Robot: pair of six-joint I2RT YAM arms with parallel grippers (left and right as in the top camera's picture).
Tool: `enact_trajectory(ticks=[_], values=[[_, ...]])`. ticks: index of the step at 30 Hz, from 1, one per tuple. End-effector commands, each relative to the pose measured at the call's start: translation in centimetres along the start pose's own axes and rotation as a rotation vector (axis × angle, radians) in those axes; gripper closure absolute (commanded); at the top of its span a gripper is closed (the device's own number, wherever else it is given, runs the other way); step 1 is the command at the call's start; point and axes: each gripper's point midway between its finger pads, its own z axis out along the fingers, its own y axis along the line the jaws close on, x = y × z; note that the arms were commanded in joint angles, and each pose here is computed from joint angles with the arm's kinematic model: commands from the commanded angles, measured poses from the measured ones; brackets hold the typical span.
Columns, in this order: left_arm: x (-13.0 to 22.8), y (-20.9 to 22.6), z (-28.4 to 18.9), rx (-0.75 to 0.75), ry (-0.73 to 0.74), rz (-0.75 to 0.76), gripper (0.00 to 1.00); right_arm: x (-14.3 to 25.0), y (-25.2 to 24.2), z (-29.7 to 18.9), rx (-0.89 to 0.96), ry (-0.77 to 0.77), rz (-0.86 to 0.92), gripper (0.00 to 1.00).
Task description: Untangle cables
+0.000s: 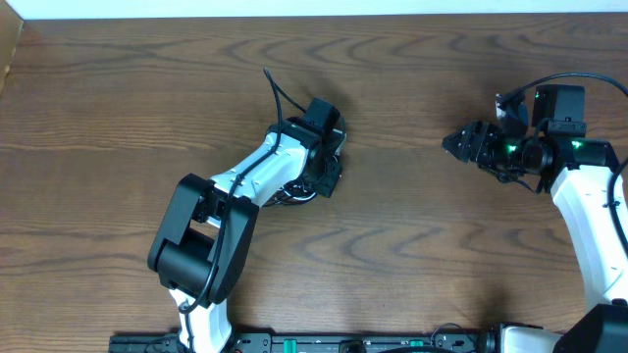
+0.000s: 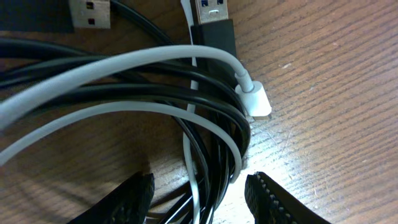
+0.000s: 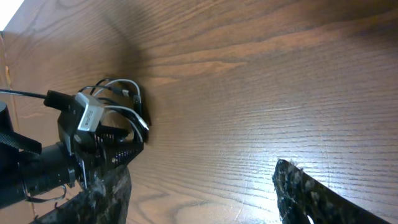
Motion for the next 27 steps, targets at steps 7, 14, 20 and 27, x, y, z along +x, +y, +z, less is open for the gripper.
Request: enact_trajectory(ticks=[7, 14, 20, 27], values=[[1.2, -0.3, 2.8, -0.017, 0.067, 0.03, 0.81, -0.3, 0.0, -0.1, 0.003, -0.006, -0.014, 0.29], [-5.0, -3.7, -6.3, 0.129, -0.201, -0.028, 0.92, -0.3, 0.0, -0.1, 0.003, -0.004, -0.013, 0.34], [-7.0, -8.8, -19.8, 0.424, -0.487, 0.081, 0.93, 0.1, 4.3, -1.1, -0.227, 0.014, -0.094, 0.43], [-5.1, -9.1, -26.8, 0.899, -0.507, 0.084, 0.93, -0.1, 10.6, -4.8, -0.556, -0.028, -0.25, 0.36]])
